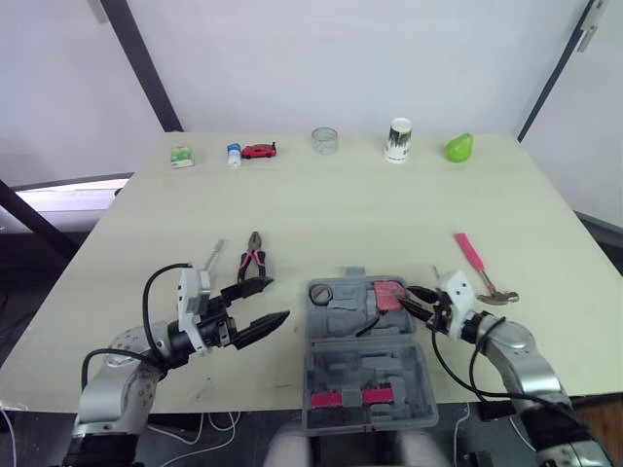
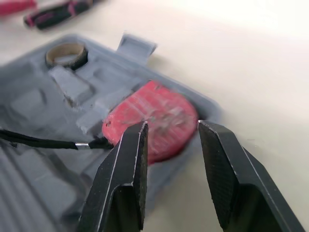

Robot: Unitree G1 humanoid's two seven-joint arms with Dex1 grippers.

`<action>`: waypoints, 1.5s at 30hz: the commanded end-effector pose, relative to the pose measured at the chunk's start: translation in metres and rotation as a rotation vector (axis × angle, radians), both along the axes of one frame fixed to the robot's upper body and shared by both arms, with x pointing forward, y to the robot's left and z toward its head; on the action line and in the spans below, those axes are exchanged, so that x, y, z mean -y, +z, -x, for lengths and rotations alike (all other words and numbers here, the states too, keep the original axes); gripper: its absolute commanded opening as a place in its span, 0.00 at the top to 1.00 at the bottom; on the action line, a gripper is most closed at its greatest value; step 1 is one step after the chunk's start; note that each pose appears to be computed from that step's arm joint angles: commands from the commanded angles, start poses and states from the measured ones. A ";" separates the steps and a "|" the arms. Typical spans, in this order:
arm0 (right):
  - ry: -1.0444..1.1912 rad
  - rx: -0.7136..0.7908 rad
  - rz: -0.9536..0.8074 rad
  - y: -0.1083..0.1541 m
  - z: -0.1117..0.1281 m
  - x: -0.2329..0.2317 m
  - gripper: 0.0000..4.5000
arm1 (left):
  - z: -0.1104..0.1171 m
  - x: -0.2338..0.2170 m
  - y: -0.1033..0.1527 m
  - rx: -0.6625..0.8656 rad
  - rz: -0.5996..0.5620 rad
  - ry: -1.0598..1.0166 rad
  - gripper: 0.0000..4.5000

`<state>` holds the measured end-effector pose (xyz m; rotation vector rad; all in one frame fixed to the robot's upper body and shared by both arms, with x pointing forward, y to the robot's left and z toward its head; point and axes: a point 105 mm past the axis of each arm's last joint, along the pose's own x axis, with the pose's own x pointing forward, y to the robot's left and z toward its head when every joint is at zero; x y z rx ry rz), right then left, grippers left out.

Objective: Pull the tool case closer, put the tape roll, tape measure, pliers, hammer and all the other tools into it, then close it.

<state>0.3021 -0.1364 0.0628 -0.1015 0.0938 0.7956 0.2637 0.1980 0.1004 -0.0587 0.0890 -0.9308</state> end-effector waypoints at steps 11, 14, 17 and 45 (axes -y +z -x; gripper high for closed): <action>-0.275 -0.038 0.064 0.016 0.092 0.112 0.01 | 0.028 -0.055 -0.023 -0.134 -0.057 0.185 0.00; -0.357 -0.086 0.101 0.012 0.121 0.138 0.01 | 0.037 -0.071 -0.034 -0.176 -0.077 0.235 0.00; -0.384 -0.113 0.109 0.010 0.138 0.147 0.01 | 0.043 -0.077 -0.042 -0.204 -0.086 0.260 0.00; 0.368 0.203 0.021 0.142 0.070 0.012 0.01 | -0.094 -0.040 -0.002 -0.295 -0.262 1.005 0.00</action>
